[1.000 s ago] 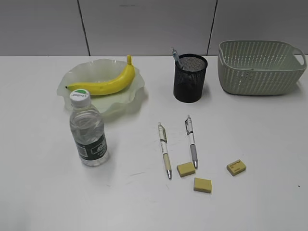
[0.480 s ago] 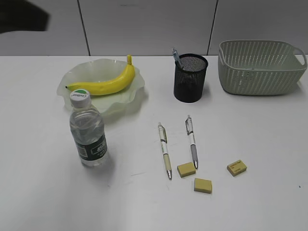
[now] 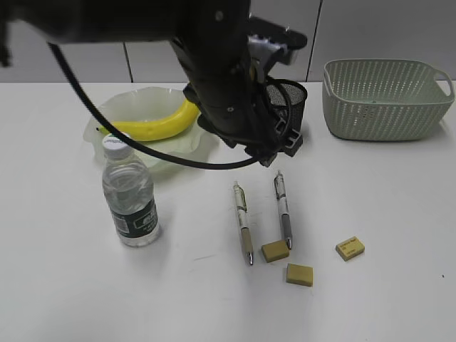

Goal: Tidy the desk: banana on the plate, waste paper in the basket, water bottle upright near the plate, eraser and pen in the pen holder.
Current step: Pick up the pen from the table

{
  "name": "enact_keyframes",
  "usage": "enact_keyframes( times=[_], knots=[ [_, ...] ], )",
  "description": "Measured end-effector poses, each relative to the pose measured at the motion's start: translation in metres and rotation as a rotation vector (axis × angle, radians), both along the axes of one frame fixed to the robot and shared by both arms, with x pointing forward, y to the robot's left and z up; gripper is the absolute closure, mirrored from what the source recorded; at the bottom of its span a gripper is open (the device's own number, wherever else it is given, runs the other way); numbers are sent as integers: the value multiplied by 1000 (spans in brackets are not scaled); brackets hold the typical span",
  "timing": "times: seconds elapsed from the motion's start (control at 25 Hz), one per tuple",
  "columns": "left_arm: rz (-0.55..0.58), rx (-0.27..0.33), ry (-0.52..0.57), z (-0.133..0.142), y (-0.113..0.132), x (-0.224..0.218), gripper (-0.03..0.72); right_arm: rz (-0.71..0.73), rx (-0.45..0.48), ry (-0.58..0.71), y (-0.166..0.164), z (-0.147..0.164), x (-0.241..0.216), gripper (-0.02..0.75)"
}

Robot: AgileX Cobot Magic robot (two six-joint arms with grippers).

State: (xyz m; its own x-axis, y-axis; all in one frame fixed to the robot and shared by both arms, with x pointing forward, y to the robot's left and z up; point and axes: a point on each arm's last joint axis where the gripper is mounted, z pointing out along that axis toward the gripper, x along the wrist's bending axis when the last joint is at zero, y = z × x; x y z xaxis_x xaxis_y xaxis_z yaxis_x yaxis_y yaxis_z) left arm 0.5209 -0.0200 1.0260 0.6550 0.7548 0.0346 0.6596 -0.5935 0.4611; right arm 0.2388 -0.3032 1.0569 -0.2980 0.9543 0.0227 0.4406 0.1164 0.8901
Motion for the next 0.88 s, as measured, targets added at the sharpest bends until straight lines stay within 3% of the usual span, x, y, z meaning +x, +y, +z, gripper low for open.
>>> enact_keyframes(
  times=[0.16,0.36,0.72,0.84,0.88],
  knots=[
    [210,34,125,-48,-5,37,202,0,0,0,0,0,0,410],
    [370,45,215,-91,-5,55,195,0,0,0,0,0,0,420],
    [462,57,272,-131,-11,56,205,0,0,0,0,0,0,420],
    [464,53,270,-133,-11,57,271,0,0,0,0,0,0,421],
    [463,49,268,-133,-12,57,326,0,0,0,0,0,0,421]
  ],
)
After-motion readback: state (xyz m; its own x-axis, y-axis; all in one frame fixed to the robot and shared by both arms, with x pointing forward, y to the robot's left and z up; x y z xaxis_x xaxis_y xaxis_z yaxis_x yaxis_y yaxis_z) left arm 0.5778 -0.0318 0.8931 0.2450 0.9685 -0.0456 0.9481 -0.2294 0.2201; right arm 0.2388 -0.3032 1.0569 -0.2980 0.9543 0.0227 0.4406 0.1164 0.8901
